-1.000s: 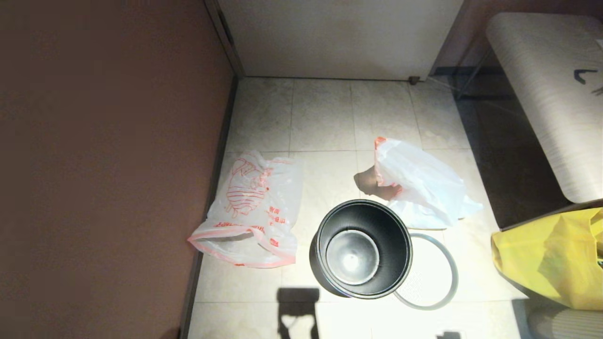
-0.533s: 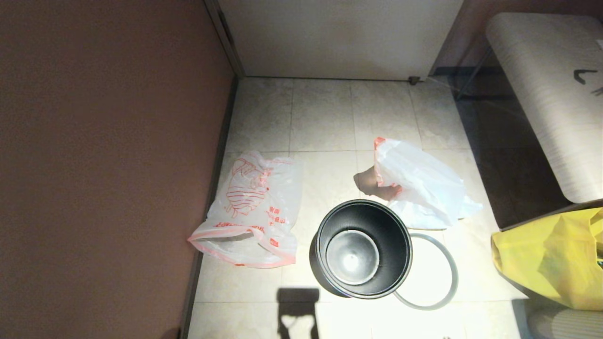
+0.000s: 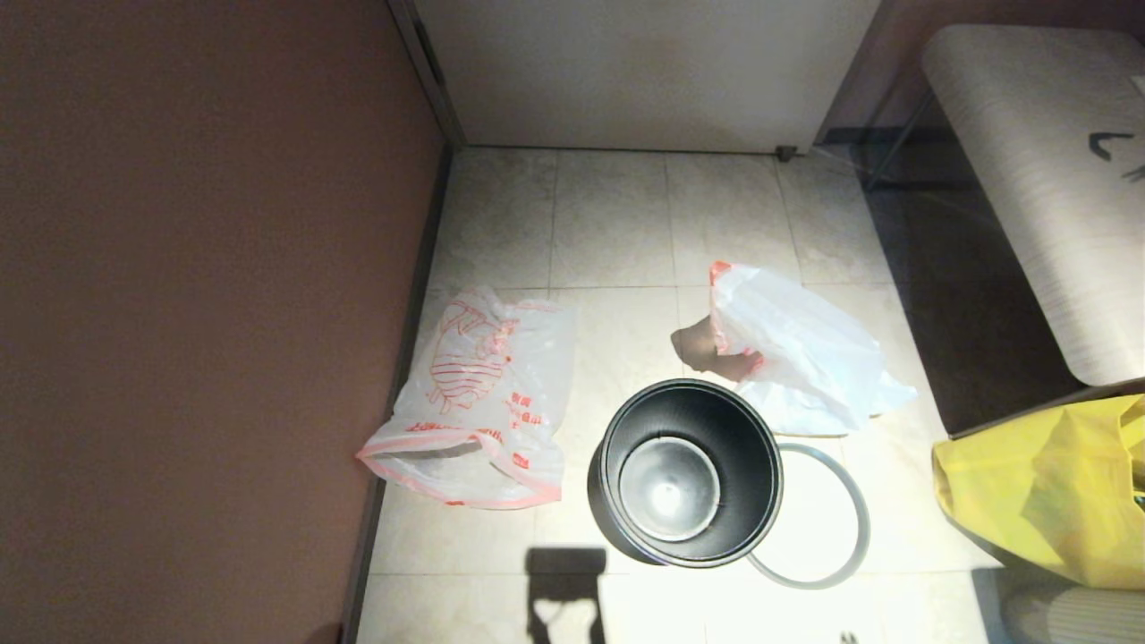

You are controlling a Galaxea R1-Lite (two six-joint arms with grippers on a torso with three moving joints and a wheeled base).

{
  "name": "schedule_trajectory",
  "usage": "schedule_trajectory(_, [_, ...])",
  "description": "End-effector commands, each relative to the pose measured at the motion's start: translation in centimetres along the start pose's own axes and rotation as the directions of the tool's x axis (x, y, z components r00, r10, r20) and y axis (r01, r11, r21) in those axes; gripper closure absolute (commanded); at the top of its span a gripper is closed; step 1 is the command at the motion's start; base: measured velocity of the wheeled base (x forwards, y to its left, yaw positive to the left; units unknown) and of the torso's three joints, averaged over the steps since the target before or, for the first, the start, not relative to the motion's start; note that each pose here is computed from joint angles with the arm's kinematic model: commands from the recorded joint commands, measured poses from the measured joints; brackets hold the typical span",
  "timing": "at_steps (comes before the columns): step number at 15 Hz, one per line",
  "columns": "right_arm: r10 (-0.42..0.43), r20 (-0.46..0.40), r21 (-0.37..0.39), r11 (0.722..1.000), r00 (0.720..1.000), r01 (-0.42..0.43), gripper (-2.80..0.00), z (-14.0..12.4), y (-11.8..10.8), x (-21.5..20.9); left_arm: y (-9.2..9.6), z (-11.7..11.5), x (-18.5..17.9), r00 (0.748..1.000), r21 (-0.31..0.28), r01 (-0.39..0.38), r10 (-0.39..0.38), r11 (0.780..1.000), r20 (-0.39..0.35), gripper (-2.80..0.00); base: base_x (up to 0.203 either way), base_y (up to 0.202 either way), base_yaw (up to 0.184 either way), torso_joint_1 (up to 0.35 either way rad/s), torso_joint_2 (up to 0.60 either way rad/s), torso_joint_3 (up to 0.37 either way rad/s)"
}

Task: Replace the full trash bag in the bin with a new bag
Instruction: Pick up a new trash bag

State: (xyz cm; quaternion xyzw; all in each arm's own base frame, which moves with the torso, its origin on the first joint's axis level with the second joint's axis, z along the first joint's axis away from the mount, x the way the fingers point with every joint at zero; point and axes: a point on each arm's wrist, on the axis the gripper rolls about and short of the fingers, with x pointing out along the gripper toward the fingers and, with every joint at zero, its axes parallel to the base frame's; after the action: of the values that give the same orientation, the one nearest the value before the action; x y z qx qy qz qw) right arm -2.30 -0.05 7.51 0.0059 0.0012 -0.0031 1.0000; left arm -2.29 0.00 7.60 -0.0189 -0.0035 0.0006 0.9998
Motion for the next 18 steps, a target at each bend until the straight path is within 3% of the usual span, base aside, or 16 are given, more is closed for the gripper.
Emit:
schedule_trajectory(1, [0.0,-0.002,0.0,1.0,1.0,0.0,0.0,-0.1,0.0,0.0,0.0,0.0,0.0,1.0,-0.001,0.0,0.0,1.0,0.001,0.0,0.0,0.0,0.0,0.0,0.0,0.0])
schedule_trajectory(15, [0.0,-0.004,0.0,1.0,1.0,0.0,0.0,-0.1,0.0,0.0,0.0,0.0,0.0,1.0,0.009,0.001,-0.001,1.0,0.0,0.0,0.0,0.0,0.0,0.0,0.0,0.0])
schedule_trajectory(16, [0.0,-0.003,0.0,1.0,1.0,0.0,0.0,-0.1,0.0,0.0,0.0,0.1,0.0,1.0,0.041,0.0,0.0,0.999,0.006,0.0,0.0,0.0,0.0,0.0,0.0,0.0])
schedule_trajectory(18, [0.0,-0.004,0.0,1.0,1.0,0.0,0.0,-0.1,0.0,0.0,-0.1,2.4,-0.6,0.996,0.043,-0.002,-0.001,0.999,0.085,0.0,0.0,0.0,0.0,0.0,0.0,0.0])
